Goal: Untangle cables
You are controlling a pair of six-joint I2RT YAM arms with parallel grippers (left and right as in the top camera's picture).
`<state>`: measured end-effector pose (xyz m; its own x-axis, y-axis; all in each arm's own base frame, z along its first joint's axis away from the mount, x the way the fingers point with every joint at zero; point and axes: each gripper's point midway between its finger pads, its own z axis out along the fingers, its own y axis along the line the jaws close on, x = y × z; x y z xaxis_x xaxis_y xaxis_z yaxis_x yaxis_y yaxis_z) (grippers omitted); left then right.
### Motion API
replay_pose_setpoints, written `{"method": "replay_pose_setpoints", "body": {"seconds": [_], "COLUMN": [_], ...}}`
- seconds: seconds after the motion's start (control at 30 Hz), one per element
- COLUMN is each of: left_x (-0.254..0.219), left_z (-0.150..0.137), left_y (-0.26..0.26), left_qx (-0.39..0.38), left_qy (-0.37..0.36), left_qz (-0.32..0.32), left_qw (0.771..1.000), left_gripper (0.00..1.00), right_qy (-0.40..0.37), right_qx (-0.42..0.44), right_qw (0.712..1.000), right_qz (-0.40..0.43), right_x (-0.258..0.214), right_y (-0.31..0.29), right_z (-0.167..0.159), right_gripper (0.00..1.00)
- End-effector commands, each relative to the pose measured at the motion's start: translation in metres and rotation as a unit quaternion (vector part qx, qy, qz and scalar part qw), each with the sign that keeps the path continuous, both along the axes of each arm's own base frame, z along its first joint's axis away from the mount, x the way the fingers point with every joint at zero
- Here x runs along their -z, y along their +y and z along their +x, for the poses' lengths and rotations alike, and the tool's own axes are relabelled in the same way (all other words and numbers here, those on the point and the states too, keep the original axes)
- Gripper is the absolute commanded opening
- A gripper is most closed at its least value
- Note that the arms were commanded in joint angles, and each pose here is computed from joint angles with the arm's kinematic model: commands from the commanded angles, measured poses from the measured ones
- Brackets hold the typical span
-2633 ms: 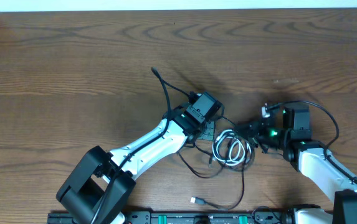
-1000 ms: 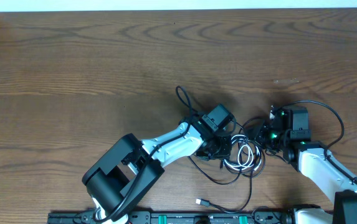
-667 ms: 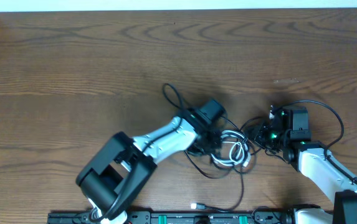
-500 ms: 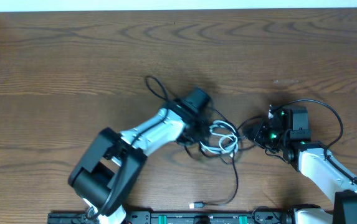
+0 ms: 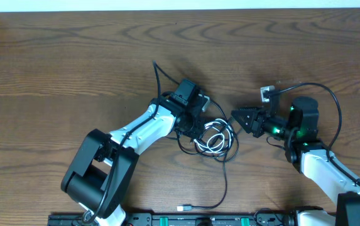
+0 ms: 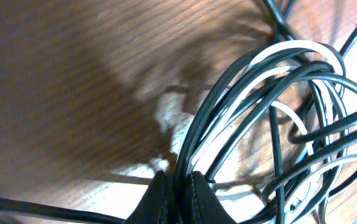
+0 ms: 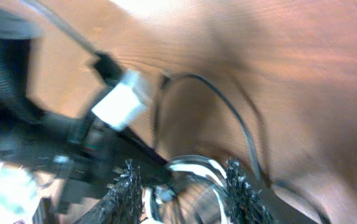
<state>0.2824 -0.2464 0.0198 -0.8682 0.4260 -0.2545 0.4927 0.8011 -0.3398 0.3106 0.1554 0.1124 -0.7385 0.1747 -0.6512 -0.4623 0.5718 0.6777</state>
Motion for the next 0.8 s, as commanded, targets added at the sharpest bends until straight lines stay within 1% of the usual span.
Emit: {"method": "replay_pose_setpoints", "body": {"seconds": [0.0,0.17,0.33,0.43,0.53,0.63,0.77], "left_x": [-0.021,-0.047,-0.085,-0.098,-0.103,-0.101,-0.098], "left_z": [0.004,0.027,0.032,0.027,0.022,0.018,0.014], "left_y": [0.000,0.015,0.013,0.007,0.002,0.002,0.005], "left_qx": [0.099,0.076,0.069,0.077,0.085,0.088,0.089], "left_qy": [-0.075,-0.153,-0.202,-0.206,-0.202,-0.192,-0.182], "left_qz": [-0.008,0.035,0.012,-0.016,-0.035,-0.035,-0.031], "left_qw": [0.992,0.985,0.977,0.975,0.975,0.977,0.979], "left_gripper": [0.07,0.08,0.07,0.08,0.07,0.07,0.07], "right_qy": [-0.038,-0.033,-0.035,-0.029,-0.032,-0.036,-0.040], "right_qx": [-0.068,-0.073,-0.094,-0.076,-0.056,-0.041,-0.036], "right_qw": [0.996,0.996,0.995,0.997,0.998,0.998,0.998], "right_qz": [0.031,0.031,0.024,0.003,-0.014,-0.023,-0.025], "right_x": [-0.019,-0.018,-0.016,-0.008,-0.004,-0.003,-0.003], "right_y": [0.013,0.016,0.030,0.034,0.032,0.029,0.028], "right_z": [-0.014,-0.017,-0.024,-0.021,-0.015,-0.010,-0.008], "right_gripper": [0.42,0.39,0.29,0.25,0.24,0.22,0.23]}}
